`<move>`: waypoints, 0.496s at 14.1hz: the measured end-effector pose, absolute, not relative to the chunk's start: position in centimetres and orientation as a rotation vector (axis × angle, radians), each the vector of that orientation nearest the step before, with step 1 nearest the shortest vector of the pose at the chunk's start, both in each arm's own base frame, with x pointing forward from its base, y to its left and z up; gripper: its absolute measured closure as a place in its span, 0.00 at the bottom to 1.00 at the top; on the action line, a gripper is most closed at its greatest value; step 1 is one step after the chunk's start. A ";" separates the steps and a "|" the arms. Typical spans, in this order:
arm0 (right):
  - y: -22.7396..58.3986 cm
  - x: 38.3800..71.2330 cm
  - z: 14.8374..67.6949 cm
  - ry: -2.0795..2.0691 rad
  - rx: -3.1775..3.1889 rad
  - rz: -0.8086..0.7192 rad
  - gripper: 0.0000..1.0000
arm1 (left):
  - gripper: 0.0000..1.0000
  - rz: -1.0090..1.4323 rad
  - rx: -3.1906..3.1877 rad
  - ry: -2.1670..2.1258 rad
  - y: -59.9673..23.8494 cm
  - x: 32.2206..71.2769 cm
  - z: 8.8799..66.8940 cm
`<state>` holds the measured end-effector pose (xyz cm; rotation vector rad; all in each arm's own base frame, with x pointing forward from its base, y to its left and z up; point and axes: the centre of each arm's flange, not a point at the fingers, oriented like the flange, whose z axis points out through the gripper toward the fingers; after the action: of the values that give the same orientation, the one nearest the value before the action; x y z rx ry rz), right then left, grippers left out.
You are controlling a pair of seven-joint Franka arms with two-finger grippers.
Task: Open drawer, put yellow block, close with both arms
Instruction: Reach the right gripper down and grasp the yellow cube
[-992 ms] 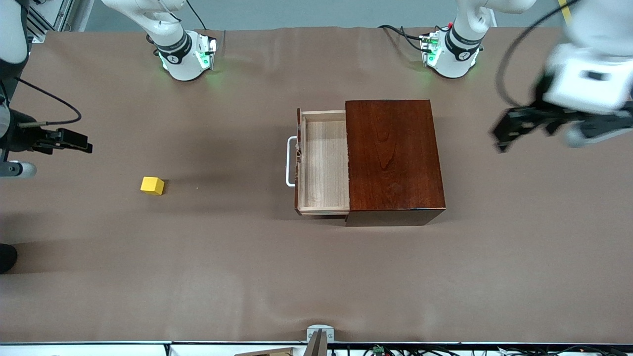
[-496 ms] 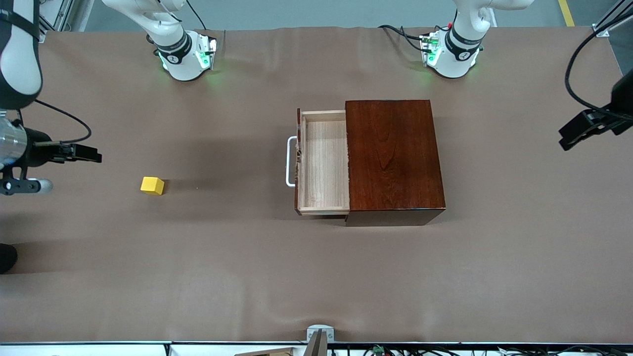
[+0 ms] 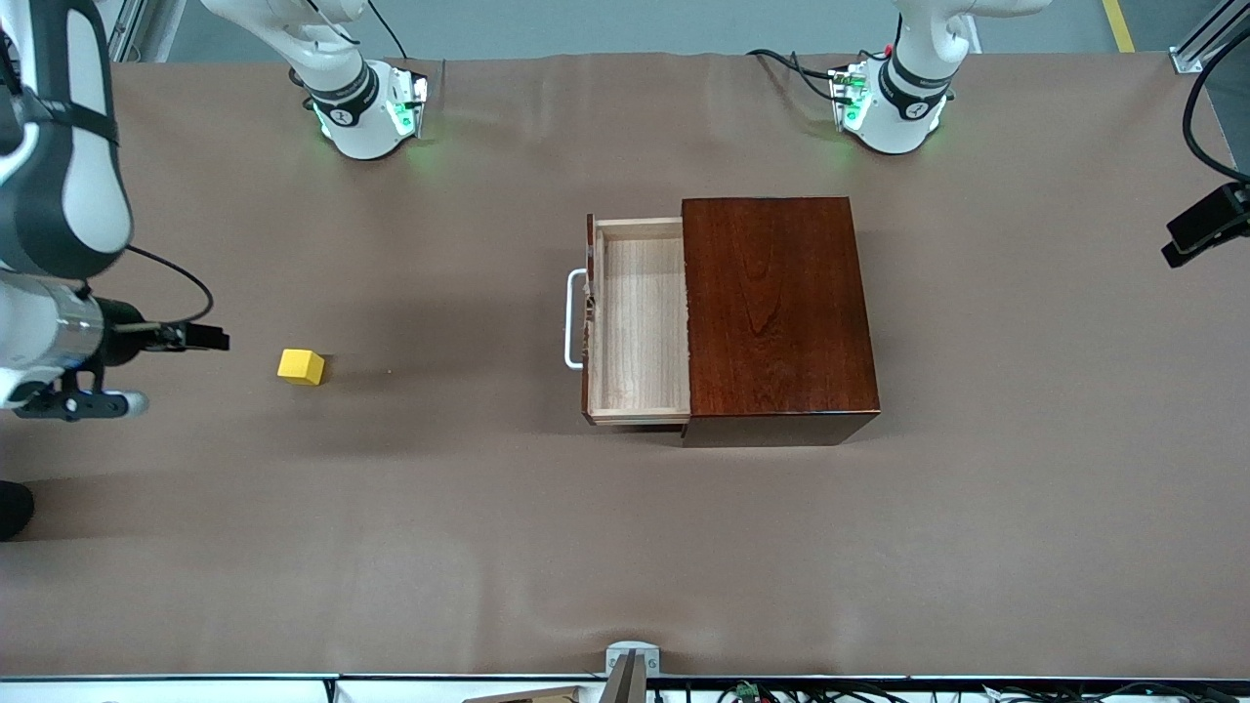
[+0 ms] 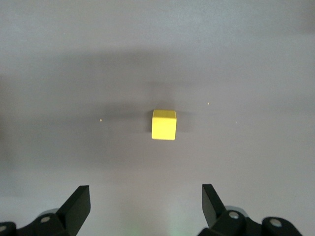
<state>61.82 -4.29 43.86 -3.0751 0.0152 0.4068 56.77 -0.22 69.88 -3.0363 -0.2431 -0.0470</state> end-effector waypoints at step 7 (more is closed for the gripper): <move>-6.4 60.1 35.1 0.079 -3.078 0.378 0.00 | 0.00 0.050 -3.088 -0.202 -0.7 53.8 67.1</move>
<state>60.13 -6.39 35.11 -3.0779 0.0790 0.3779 53.75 -0.73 67.15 -3.0878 -0.2022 0.0497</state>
